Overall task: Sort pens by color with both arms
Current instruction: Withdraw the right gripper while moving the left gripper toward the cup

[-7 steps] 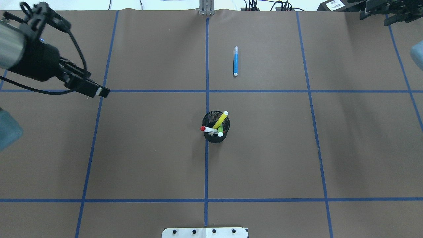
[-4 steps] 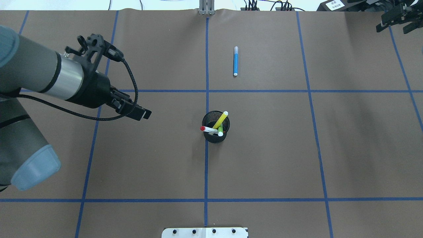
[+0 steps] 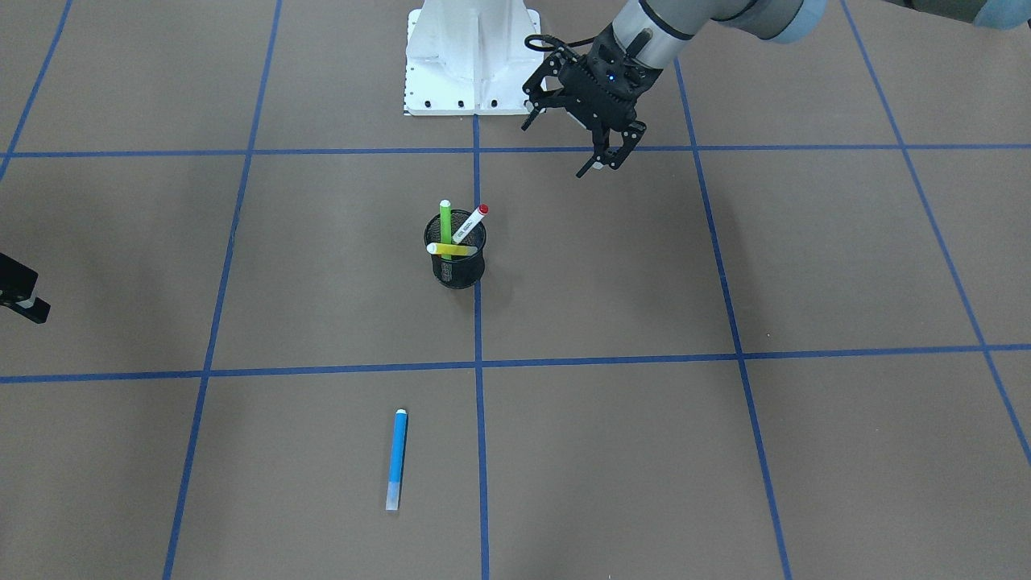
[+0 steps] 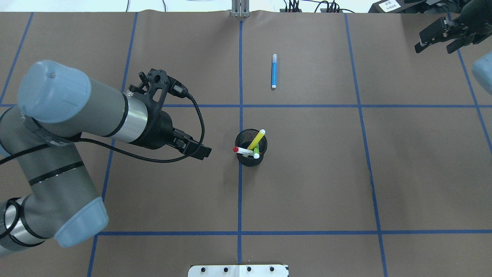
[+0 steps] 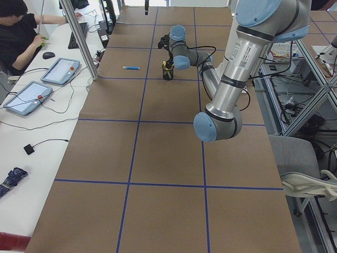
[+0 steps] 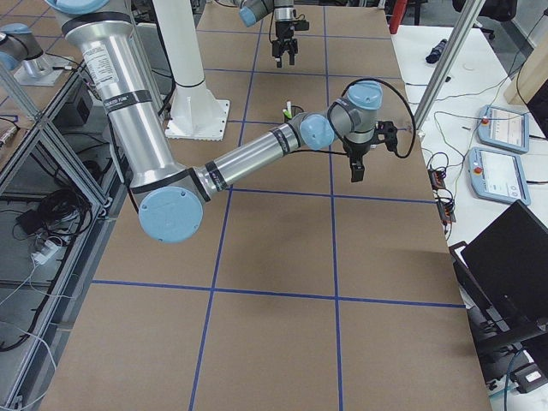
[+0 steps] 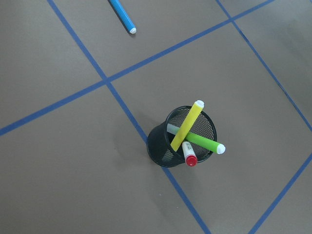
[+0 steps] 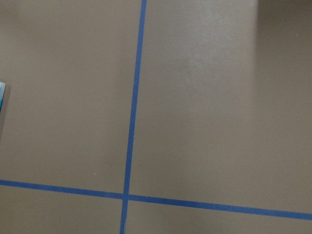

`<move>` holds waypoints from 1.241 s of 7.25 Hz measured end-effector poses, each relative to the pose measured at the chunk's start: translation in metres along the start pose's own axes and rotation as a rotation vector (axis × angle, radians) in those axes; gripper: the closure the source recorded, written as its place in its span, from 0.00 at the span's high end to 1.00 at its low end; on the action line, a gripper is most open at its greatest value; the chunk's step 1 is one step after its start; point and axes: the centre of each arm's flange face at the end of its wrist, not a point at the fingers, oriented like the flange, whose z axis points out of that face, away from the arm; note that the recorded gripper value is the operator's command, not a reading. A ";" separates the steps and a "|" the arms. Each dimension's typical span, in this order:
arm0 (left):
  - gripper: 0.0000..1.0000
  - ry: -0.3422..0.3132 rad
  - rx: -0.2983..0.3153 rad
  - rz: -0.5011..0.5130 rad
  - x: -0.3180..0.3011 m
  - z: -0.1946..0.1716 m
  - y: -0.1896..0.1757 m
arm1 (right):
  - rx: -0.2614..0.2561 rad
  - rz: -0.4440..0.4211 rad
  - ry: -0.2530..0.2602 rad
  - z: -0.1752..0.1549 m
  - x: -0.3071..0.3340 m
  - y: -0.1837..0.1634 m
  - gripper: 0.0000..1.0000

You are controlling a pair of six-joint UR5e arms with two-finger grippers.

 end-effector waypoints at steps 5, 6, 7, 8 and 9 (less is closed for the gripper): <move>0.99 0.019 0.000 0.008 0.016 0.063 -0.006 | -0.026 -0.015 -0.013 0.017 -0.031 0.005 1.00; 0.98 0.018 -0.004 0.003 0.020 0.074 -0.011 | -0.026 -0.018 -0.014 0.018 -0.033 0.005 1.00; 0.96 0.018 -0.006 0.002 0.020 0.085 -0.015 | -0.026 -0.020 -0.015 0.018 -0.035 0.005 1.00; 0.90 0.016 0.003 0.003 0.017 0.094 -0.016 | -0.026 -0.020 -0.016 0.018 -0.035 0.005 1.00; 0.85 0.013 0.014 0.005 0.017 0.099 -0.017 | -0.026 -0.021 -0.016 0.018 -0.036 0.005 1.00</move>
